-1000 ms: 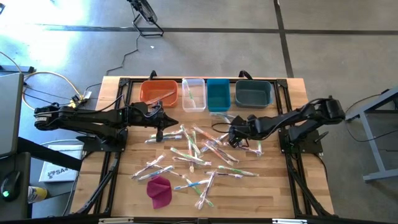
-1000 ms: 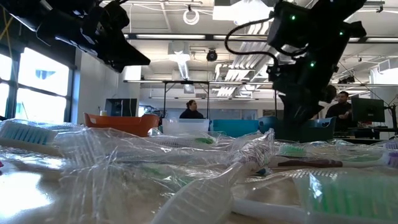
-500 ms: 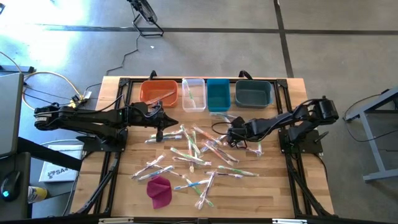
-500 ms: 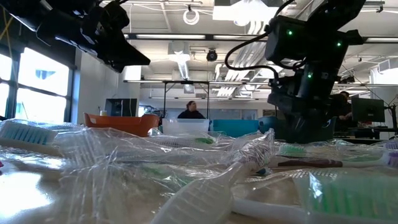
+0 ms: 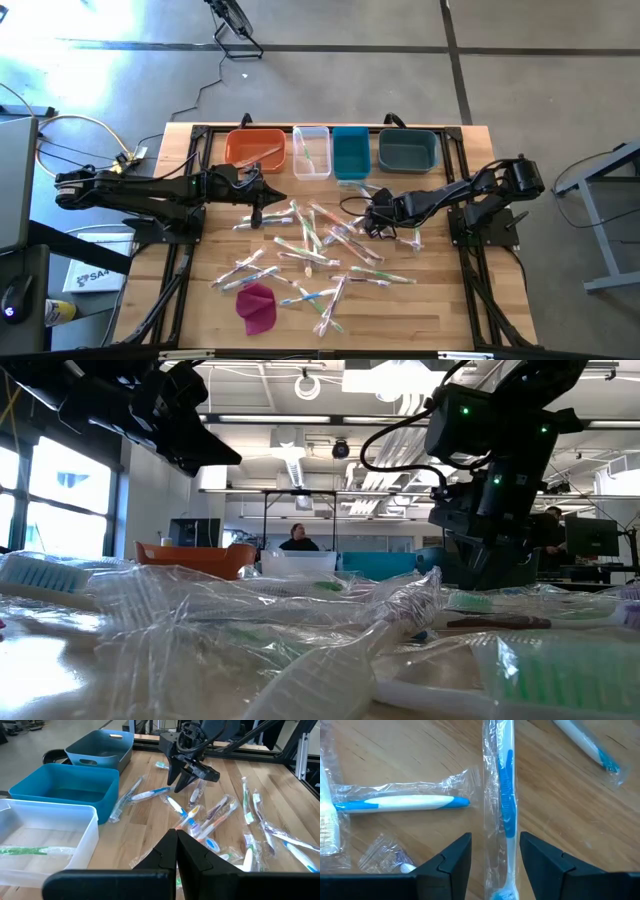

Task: Pick & Place Toothbrushes
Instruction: Put the blue toothbrush into the blue bin

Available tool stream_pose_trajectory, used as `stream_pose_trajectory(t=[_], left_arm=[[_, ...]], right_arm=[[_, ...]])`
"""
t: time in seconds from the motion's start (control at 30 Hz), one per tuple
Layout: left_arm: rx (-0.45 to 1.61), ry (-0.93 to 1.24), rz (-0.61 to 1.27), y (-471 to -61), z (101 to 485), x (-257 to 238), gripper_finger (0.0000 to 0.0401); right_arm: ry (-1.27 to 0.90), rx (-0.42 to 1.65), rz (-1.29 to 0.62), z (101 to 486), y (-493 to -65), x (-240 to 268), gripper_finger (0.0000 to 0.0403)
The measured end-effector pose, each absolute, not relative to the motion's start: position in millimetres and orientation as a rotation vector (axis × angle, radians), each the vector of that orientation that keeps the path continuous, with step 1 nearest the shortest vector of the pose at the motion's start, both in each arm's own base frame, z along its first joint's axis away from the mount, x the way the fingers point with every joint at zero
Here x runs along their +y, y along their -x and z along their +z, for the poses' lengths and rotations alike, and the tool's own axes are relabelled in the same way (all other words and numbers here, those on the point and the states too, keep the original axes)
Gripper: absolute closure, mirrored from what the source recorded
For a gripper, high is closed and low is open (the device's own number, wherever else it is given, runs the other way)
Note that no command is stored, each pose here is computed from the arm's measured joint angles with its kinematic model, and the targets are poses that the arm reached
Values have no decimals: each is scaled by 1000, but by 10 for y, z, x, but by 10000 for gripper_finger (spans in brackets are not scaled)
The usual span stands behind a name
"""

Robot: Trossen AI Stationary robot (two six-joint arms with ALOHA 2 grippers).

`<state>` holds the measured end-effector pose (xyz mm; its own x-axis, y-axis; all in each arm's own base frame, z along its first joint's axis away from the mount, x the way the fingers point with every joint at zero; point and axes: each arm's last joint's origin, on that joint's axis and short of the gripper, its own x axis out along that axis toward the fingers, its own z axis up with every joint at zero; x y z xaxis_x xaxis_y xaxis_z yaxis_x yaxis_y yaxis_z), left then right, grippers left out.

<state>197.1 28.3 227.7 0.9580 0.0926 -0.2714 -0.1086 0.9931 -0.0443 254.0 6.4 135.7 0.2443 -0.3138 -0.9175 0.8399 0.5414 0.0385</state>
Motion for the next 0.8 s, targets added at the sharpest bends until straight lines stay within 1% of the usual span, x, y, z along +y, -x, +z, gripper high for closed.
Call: stream_pose_trajectory(t=[0.43,0.7,0.8], left_arm=[[311,63,103,-1960,2242,281,400],[324,64,103,-1957,2231,281,400],[324,64,103,-1957,2232,281,400]], right_arm=[[-622,1053,-880,1339,-2527,64,243],[-605,1101,-893,1204,-2562,72,243],[-606,1100,-891,1199,-2564,72,254]])
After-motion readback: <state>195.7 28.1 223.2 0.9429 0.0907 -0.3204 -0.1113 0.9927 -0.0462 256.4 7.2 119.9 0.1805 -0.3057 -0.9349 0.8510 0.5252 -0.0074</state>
